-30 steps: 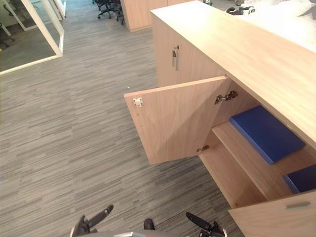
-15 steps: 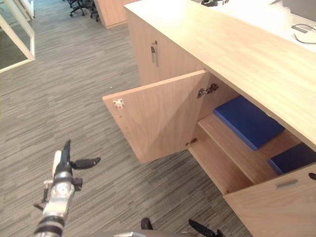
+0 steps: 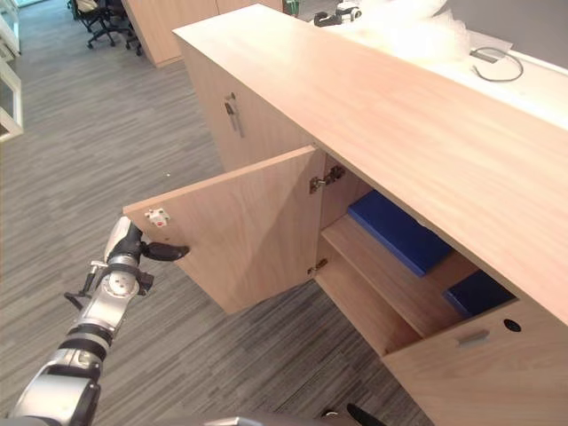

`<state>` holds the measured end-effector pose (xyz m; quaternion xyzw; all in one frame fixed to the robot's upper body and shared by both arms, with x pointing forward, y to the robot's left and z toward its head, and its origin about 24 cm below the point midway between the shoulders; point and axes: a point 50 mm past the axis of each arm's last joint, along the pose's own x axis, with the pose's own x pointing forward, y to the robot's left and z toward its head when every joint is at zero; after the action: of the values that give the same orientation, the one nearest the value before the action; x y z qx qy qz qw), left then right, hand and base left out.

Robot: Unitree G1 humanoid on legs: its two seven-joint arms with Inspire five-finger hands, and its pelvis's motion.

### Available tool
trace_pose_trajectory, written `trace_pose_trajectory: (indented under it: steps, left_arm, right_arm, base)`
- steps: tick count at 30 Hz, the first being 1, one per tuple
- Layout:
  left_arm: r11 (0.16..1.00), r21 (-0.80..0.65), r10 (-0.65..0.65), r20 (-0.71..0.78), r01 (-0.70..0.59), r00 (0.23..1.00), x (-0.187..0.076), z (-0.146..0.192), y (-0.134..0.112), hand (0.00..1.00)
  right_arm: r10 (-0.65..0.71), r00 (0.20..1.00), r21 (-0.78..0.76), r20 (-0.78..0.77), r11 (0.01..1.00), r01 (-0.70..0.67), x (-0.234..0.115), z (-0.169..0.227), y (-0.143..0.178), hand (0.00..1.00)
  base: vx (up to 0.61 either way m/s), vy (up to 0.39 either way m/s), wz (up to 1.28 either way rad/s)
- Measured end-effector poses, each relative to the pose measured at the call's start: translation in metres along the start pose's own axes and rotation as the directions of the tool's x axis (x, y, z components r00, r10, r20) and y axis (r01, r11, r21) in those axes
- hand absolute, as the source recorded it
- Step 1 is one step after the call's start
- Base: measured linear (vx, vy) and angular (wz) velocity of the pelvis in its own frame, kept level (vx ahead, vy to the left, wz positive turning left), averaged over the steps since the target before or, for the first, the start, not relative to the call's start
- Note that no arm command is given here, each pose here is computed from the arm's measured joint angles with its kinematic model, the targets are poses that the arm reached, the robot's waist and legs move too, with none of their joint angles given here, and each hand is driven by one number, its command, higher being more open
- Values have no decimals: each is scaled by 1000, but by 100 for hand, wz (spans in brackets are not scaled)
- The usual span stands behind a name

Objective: Walk over to the cabinet, pick up the folder, carry it to the office cabinet, place the folder inside the office cabinet, then close the office cabinet door

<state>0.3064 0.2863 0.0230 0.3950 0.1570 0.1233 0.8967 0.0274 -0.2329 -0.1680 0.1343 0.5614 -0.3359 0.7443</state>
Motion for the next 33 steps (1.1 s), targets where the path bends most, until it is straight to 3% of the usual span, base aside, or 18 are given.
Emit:
trace_pose_trajectory:
  steps: [3,7,9,14,16,17,18,21,22,27,30,33]
  left_arm:
    - [986,166,-27,39,21,999,3,4,6,100]
    - [880,473,-108,125,37,986,8,19,9,100]
    - [744,668,-192,172,29,966,8,26,7,100]
    - [467,883,-392,165,41,905,-1,22,-6,100]
    - [336,941,-556,160,45,816,-17,23,-26,100]
    - [314,949,-599,171,33,783,-23,25,-32,100]
    - [293,956,-690,199,17,695,-39,32,-47,100]
    - [300,954,-848,277,-22,451,-83,46,-78,100]
    - [353,935,-877,346,-40,334,-106,58,-94,100]
    - [548,832,-831,553,-79,61,-154,90,-112,100]
    - [664,746,-745,666,-49,34,-166,108,-116,100]
    - [748,663,-660,748,-27,74,-167,124,-120,100]
  right_arm:
    - [-6,1000,11,-6,1000,6,0,-3,-3,100]
    - [-5,1000,18,9,1000,5,-1,-2,-2,100]
    - [-5,1000,25,5,1000,5,-1,-3,-2,100]
    - [-20,1000,46,-12,999,21,-1,-8,-5,100]
    - [-27,999,41,-19,999,27,-1,-9,-6,100]
    - [-28,999,37,-18,999,29,-1,-9,-7,100]
    - [-32,999,22,-13,999,32,-1,-7,-8,100]
    - [-35,999,-13,-4,999,35,0,-6,-9,100]
    - [-34,999,-33,0,999,34,0,-5,-9,100]
    - [-42,999,-140,14,989,44,0,-1,-7,100]
    - [-57,998,-180,27,982,61,1,2,-10,100]
    - [-65,998,-189,26,980,69,1,2,-11,100]
  base:
    - [28,-31,6]
    - [2,60,9]
    - [-8,100,5]
    - [-11,64,-4]
    - [6,61,3]
    - [13,50,4]
    - [19,50,3]
    - [37,49,-1]
    - [49,26,-4]
    - [55,-19,4]
    - [70,-39,9]
    - [69,-32,23]
